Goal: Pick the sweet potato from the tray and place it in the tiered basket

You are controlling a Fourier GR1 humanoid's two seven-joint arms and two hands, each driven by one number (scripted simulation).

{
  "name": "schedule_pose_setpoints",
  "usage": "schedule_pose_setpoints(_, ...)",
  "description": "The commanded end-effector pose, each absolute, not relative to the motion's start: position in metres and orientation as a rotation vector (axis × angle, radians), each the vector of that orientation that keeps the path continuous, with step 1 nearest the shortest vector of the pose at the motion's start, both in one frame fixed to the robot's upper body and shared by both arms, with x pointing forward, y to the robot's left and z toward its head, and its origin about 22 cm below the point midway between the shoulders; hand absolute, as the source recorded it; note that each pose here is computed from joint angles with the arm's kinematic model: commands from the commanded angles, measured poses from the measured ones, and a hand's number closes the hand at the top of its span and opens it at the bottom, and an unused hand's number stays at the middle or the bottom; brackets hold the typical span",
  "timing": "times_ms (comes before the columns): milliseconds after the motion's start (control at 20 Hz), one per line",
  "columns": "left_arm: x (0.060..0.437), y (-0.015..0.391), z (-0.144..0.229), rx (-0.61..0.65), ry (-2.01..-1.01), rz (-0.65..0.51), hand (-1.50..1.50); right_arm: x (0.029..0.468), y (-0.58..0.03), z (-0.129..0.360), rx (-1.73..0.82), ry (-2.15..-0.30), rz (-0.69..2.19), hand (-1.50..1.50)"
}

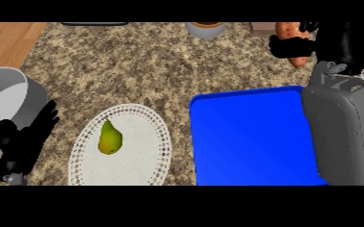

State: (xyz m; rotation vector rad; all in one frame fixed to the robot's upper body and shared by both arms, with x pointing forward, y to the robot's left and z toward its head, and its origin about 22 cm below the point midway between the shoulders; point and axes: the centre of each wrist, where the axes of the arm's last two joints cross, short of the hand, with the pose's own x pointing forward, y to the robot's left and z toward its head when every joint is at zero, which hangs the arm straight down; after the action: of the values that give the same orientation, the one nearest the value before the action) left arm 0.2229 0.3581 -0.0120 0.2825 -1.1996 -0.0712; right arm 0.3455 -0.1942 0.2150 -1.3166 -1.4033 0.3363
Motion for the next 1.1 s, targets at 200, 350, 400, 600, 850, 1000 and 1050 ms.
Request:
schedule_pose_setpoints(200,0.219,0.341,-0.023,0.267,-1.214,-0.066,0.00,0.401,-0.284,0.226,-1.364,-1.429,0.313,1.50)
schedule_pose_setpoints(350,0.231,0.361,-0.010,0.270,-1.210,-0.077,0.00,0.406,-0.280,0.219,-1.183,-1.570,0.113,1.50)
schedule_pose_setpoints(400,0.227,0.354,-0.020,0.274,-1.212,-0.091,0.00,0.416,-0.286,0.213,-1.175,-1.544,0.133,1.50)
schedule_pose_setpoints(600,0.235,0.370,-0.006,0.259,-1.224,-0.084,0.00,0.435,-0.317,0.226,-1.175,-1.560,0.141,1.50)
schedule_pose_setpoints(850,0.235,0.353,-0.004,0.264,-1.216,-0.098,0.00,0.447,-0.336,0.209,-1.175,-1.567,0.126,1.50)
schedule_pose_setpoints(1000,0.233,0.358,-0.006,0.265,-1.231,-0.093,0.00,0.428,-0.369,0.200,-1.569,-1.363,0.557,1.50)
schedule_pose_setpoints(1050,0.235,0.344,-0.012,0.243,-1.232,-0.092,0.00,0.426,-0.380,0.214,-1.611,-1.327,0.593,1.50)
